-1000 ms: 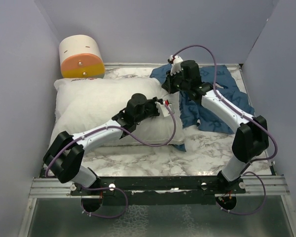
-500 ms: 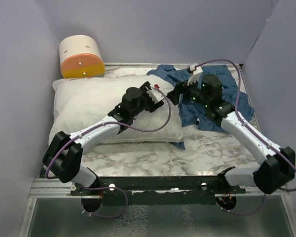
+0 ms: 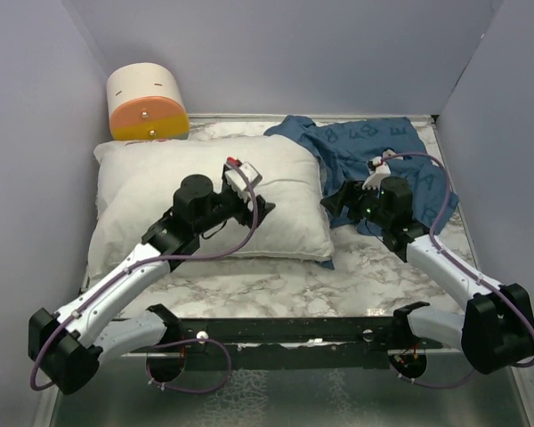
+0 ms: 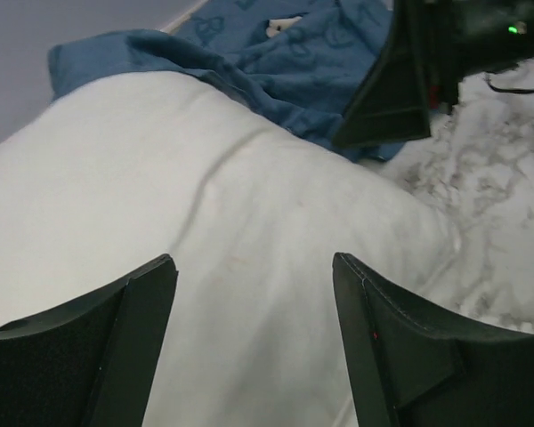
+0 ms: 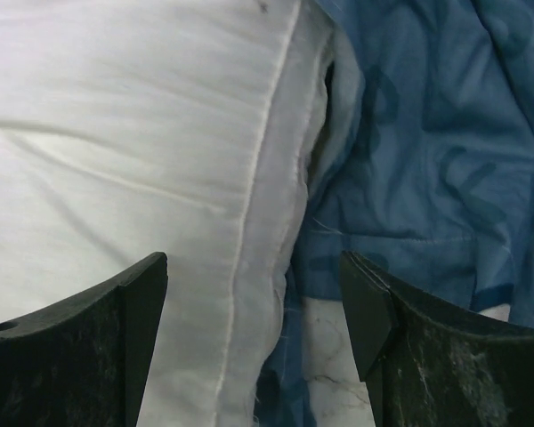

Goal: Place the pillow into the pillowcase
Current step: Stuff the pillow into the pillowcase.

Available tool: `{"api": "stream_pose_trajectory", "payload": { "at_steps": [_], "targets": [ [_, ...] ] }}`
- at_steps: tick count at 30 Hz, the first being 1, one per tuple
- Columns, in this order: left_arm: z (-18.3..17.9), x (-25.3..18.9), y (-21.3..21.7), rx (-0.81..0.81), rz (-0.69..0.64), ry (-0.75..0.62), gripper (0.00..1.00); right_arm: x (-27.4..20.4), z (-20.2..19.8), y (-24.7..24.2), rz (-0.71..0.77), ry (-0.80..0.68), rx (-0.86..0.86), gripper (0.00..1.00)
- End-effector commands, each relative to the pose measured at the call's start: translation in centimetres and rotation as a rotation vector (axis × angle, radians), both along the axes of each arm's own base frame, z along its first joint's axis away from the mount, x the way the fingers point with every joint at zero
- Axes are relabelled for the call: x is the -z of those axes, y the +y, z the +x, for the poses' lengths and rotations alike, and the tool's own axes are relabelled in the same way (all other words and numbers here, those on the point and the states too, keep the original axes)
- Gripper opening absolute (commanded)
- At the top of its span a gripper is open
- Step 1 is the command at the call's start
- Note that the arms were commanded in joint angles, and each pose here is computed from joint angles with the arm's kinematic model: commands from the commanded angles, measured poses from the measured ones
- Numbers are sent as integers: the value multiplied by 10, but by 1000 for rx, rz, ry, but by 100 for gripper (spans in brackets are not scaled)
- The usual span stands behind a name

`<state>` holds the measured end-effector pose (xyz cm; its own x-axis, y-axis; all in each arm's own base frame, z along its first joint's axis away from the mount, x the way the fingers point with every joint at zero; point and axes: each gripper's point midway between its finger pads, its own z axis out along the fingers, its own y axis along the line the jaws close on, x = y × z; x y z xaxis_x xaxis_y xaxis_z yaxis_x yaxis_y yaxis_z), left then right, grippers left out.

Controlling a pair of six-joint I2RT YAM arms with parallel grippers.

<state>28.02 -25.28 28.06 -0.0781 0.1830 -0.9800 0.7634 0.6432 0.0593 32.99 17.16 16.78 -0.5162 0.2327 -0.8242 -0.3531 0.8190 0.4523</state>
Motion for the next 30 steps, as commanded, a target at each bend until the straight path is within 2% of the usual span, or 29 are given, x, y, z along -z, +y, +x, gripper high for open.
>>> {"api": "stream_pose_trajectory", "payload": {
  "at_steps": [1,5,8,11,16,19,24,27,30],
  "targets": [
    [-78,8,-26,275,-118,27,73,-1,4,-12,111,-12,71,76],
    [-118,33,-46,319,28,-175,74,19,1,-18,122,42,96,75],
    [-130,62,-59,329,239,-334,81,32,-2,-19,126,74,104,73],
    [-123,86,-66,297,478,-500,86,40,-3,-22,118,91,119,71],
    [-95,106,-80,280,751,-693,93,53,-2,-24,120,124,121,70],
    [-83,105,-96,284,817,-776,94,62,-3,-25,143,153,129,70],
    [-56,126,-107,298,908,-818,94,67,-2,-28,178,176,149,69],
    [-32,133,-104,225,947,-832,93,67,0,-26,188,178,140,62],
    [-7,137,-94,134,989,-805,88,65,2,-23,194,178,129,57]
  ]
}}
